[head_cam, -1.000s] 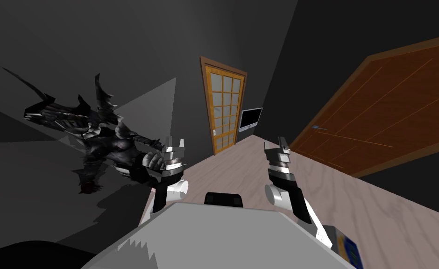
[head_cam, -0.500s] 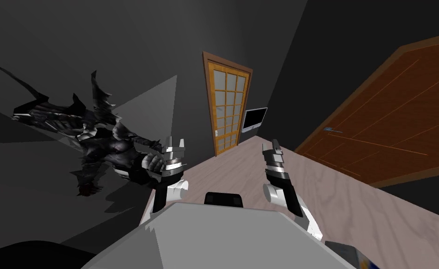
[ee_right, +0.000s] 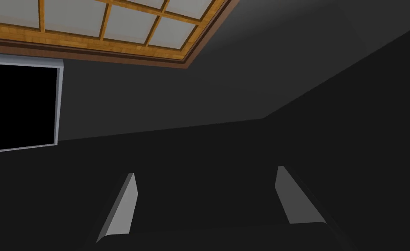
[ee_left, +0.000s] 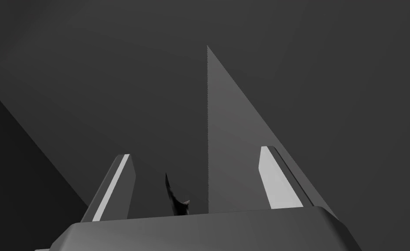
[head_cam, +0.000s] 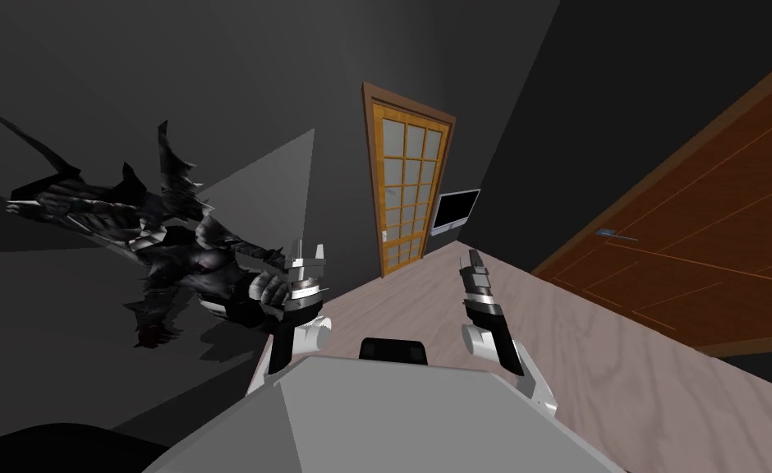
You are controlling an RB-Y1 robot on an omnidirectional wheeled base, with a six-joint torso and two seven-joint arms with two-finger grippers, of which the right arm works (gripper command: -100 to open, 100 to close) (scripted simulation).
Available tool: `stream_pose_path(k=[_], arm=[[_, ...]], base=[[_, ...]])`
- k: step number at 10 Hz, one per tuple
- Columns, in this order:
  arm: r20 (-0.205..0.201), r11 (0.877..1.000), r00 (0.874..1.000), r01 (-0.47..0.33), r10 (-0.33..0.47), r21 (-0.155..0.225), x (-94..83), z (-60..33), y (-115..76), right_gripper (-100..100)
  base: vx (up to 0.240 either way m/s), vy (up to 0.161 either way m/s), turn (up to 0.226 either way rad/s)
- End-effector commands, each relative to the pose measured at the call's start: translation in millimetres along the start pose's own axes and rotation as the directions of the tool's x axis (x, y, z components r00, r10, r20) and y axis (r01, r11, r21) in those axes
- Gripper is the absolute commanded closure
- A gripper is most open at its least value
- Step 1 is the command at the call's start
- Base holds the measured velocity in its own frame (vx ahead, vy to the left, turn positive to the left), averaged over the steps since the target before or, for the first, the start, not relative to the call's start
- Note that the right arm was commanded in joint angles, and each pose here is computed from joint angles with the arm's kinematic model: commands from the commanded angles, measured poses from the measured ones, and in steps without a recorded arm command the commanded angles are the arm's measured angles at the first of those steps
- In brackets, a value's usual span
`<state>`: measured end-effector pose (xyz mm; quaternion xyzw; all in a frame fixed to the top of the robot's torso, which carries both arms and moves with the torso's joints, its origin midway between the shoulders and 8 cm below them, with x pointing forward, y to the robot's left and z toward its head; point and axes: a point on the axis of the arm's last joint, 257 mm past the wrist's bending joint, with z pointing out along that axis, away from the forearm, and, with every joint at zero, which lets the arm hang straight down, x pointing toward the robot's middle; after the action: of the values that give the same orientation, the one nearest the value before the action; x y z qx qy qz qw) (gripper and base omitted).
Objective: Pull the door open
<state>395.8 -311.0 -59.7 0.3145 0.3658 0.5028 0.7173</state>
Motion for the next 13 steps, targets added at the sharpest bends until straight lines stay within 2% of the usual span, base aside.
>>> stream_pose_path(k=[1,4,7,10,13], arm=[[-0.010,0.999,0.999,0.043,-0.043,0.012,3.1,-1.8,-9.8,-100],[-0.031,0.992,0.992,0.119,-0.119,0.031,7.0,-6.4,-28.6,-100],[-0.056,0.979,0.979,0.199,-0.197,0.049,11.1,-12.0,-48.4,-100],[-0.086,0.958,0.958,0.280,-0.274,0.063,15.2,-18.5,-68.4,-100],[-0.120,0.930,0.929,0.361,-0.351,0.074,19.6,-26.2,-89.0,-100]], base=[[0.096,0.024,0.053],[0.090,0.020,0.074],[0.104,0.025,0.071],[0.096,0.019,0.072],[0.108,0.021,0.085]])
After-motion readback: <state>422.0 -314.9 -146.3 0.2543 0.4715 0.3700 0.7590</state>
